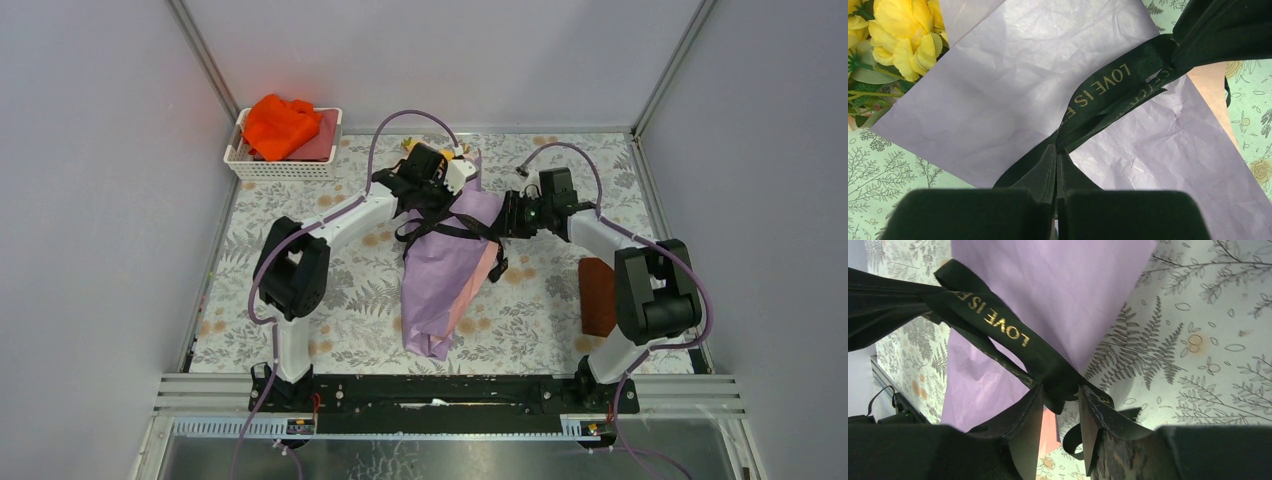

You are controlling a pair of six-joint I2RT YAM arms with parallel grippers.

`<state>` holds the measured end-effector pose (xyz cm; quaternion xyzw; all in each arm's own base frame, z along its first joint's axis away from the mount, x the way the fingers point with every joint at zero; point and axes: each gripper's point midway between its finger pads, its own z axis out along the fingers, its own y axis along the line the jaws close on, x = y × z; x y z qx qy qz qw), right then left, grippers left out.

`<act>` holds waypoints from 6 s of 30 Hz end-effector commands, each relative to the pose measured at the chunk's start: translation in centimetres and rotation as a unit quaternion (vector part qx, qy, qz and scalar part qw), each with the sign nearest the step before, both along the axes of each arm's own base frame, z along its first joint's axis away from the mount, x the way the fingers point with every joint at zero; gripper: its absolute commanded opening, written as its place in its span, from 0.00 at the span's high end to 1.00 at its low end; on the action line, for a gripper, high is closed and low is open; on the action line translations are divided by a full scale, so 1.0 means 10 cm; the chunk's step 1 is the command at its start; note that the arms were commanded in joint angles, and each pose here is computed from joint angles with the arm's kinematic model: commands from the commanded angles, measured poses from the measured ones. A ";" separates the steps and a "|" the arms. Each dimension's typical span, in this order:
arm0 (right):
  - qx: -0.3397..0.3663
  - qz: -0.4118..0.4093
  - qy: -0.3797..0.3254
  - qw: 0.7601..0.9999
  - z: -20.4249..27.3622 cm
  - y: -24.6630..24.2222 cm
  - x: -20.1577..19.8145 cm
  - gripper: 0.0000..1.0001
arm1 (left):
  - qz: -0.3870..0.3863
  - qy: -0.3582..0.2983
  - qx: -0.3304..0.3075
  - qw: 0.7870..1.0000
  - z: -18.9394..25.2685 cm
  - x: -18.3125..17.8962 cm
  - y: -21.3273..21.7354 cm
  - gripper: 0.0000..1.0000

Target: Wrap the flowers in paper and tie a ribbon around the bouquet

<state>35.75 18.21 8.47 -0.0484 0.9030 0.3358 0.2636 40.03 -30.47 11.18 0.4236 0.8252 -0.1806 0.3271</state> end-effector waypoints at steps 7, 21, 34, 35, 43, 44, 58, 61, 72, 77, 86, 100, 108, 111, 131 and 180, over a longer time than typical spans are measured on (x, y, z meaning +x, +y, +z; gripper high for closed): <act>-0.048 -0.058 0.048 0.996 -0.24 -0.30 -0.12 0.56 | 0.000 -0.006 -0.011 1.000 0.09 -0.03 -0.02 1.00; 0.003 -0.071 0.107 0.992 -0.60 -0.18 -0.28 0.81 | -0.002 -0.008 -0.011 1.000 0.09 -0.04 -0.01 1.00; -0.033 -0.127 -0.086 0.988 0.61 -0.57 0.38 1.00 | -0.017 -0.006 -0.004 1.000 0.03 -0.11 -0.06 1.00; -0.031 -0.112 -0.106 0.988 0.75 -0.49 0.40 1.00 | -0.018 -0.007 -0.005 1.000 0.04 -0.12 -0.07 1.00; 0.108 -0.023 -0.131 0.985 1.27 0.37 0.62 1.00 | -0.023 -0.014 -0.011 1.000 0.12 -0.13 -0.08 1.00; 0.115 -0.018 -0.123 0.985 1.24 0.47 0.66 1.00 | -0.024 -0.015 -0.011 1.000 0.13 -0.13 -0.08 1.00; 0.123 0.119 0.056 0.984 0.16 1.00 0.26 1.00 | -0.039 -0.044 -0.040 0.997 0.45 -0.16 -0.11 1.00; 0.123 0.168 0.093 0.974 0.06 0.95 -0.05 1.00 | -0.034 -0.041 -0.040 0.998 0.44 -0.13 -0.12 1.00; 0.035 0.174 0.121 0.977 -0.02 0.65 -0.19 0.60 | -0.036 -0.035 -0.042 0.998 0.41 -0.14 -0.14 1.00; -0.025 0.118 0.076 0.990 0.13 0.50 0.15 0.56 | -0.033 -0.029 -0.038 0.998 0.34 -0.13 -0.14 1.00; -0.096 0.061 0.038 0.993 0.29 0.24 0.46 0.30 | -0.029 -0.029 -0.040 0.998 0.33 -0.06 -0.18 1.00; 0.006 0.092 0.082 0.992 0.30 0.48 0.43 0.70 | -0.030 -0.036 -0.047 0.998 0.42 -0.02 -0.23 1.00; 0.053 0.167 0.143 0.974 0.06 0.80 0.20 0.77 | -0.031 -0.032 -0.049 0.998 0.42 0.00 -0.25 1.00; 0.064 0.201 0.170 0.963 0.02 0.88 0.04 0.85 | -0.031 -0.034 -0.050 0.998 0.44 0.00 -0.25 1.00; 0.016 0.089 0.074 0.993 0.47 0.56 0.66 0.37 | -0.033 -0.017 -0.040 0.999 0.27 -0.03 -0.24 1.00; -0.056 0.013 -0.487 0.871 0.68 0.40 -0.05 0.57 | -0.006 -0.016 -0.025 1.000 0.76 -0.56 0.02 1.00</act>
